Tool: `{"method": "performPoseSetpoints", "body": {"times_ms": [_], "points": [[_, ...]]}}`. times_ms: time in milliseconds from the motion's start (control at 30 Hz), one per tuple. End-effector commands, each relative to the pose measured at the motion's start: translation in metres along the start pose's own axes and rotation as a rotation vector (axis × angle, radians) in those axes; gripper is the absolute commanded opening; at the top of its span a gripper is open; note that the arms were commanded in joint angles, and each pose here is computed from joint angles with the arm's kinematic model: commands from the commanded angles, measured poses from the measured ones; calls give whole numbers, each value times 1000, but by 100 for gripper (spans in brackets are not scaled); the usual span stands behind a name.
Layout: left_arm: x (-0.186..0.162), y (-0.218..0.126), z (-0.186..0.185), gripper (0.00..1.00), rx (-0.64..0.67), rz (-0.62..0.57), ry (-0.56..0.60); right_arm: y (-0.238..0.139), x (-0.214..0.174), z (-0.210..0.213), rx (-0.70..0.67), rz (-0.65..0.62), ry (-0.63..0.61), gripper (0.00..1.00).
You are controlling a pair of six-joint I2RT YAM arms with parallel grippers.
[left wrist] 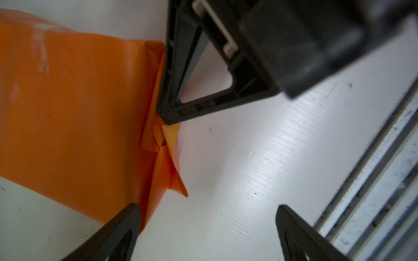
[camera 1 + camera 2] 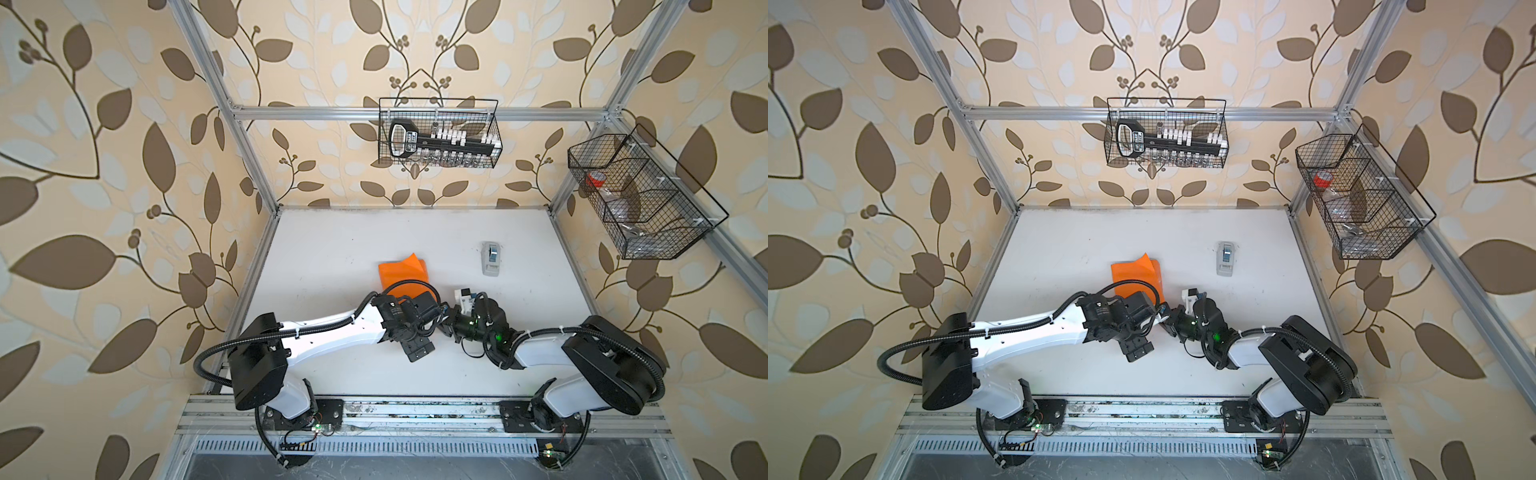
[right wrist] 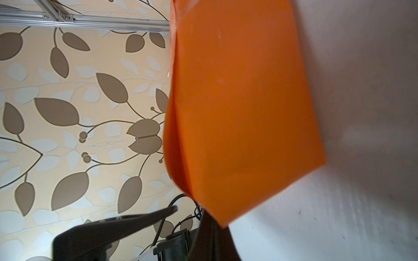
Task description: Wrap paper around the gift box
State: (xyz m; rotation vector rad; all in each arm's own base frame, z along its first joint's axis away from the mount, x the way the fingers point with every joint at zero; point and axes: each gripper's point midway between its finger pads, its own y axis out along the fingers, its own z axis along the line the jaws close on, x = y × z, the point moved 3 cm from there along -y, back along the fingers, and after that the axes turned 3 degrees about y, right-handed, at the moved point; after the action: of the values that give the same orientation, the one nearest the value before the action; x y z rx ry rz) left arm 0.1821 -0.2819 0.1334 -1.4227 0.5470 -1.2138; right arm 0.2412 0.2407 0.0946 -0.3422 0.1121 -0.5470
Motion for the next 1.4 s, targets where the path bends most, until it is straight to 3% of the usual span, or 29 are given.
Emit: {"method": "performPoseSetpoints", "body": {"times_ms": [0, 133, 433, 800, 1000, 1200, 1267, 1367], "points": [[6, 2, 20, 97, 163, -33, 63, 3, 4, 21, 72, 4, 19, 0], [7, 10, 35, 98, 278, -33, 80, 3, 4, 20, 73, 6, 25, 0], [3, 19, 53, 92, 240, -67, -28, 3, 4, 18, 71, 9, 30, 0], [-6, 28, 55, 72, 208, -57, -61, 5, 4, 18, 78, 10, 35, 0], [-3, 27, 58, 54, 207, -66, -71, 5, 4, 19, 81, 14, 32, 0], [-6, 32, 59, 53, 199, -55, -100, 4, 4, 21, 84, 9, 24, 0], [-7, 32, 59, 53, 200, -50, -103, 3, 4, 21, 85, 4, 16, 6], [-7, 33, 61, 53, 196, -48, -114, -3, 6, 22, 74, -19, -4, 29]]}}
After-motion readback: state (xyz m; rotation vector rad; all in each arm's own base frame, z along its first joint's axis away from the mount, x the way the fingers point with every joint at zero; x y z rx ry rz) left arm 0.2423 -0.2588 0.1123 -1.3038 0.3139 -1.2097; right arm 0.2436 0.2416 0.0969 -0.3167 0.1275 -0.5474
